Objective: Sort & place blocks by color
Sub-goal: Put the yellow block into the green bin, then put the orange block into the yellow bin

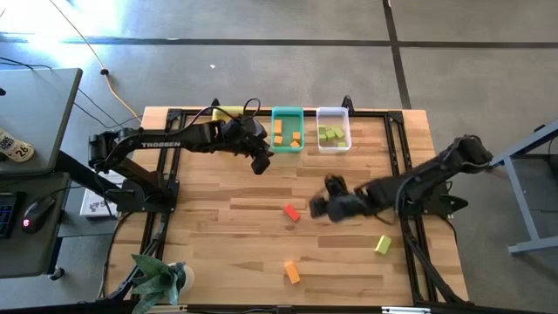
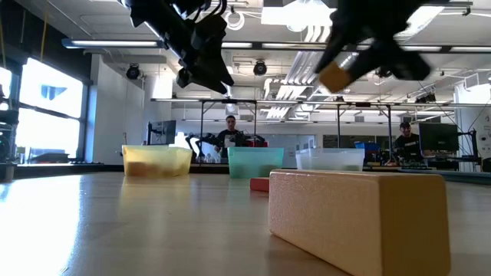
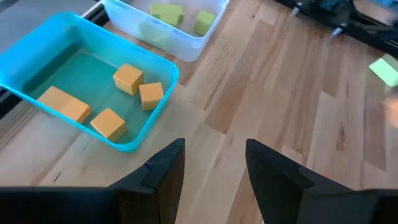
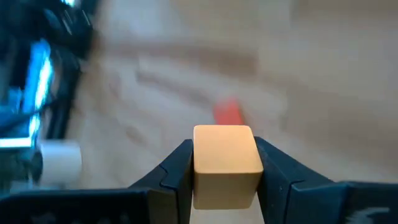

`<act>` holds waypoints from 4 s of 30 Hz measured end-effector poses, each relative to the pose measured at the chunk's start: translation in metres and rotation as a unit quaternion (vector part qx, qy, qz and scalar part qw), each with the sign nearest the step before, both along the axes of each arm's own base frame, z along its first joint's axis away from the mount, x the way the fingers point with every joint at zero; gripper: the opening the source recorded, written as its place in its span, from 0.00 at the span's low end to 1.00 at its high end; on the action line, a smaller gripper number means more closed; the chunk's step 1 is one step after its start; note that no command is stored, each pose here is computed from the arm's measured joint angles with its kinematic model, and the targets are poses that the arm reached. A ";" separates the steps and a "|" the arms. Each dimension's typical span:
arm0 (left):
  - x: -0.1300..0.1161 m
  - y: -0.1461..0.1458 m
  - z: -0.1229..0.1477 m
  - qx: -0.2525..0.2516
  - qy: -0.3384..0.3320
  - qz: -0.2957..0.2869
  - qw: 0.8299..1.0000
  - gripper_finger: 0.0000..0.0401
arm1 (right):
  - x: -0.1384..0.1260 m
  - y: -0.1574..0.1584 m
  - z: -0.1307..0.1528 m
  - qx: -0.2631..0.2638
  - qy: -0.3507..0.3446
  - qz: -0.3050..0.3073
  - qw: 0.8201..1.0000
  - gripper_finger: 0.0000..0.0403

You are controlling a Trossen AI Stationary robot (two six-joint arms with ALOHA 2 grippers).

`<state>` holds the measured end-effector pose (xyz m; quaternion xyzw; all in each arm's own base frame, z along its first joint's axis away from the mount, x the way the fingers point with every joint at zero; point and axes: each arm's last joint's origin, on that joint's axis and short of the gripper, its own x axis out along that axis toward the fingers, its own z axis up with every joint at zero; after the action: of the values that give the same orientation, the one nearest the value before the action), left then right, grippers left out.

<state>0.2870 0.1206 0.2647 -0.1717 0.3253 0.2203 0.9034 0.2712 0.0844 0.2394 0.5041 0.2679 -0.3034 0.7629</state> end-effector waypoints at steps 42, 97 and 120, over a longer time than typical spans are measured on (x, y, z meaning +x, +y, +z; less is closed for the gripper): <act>0.003 -0.009 0.000 -0.045 -0.021 -0.096 0.994 0.39 | 0.066 -0.244 -0.071 -0.213 -0.054 0.058 0.974 0.27; 0.087 -0.071 -0.110 0.168 0.016 -0.475 0.864 0.39 | 0.028 -0.175 0.021 -0.241 -0.044 -0.064 0.967 0.67; 0.097 -0.084 -0.136 0.219 0.026 -0.518 0.826 0.39 | 0.032 -0.155 0.018 -0.225 -0.041 -0.035 0.973 0.67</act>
<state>0.3842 0.0369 0.1284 0.2300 0.3327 -0.2104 0.8901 0.3028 -0.0710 0.2576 0.3411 0.1432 -0.3613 0.8559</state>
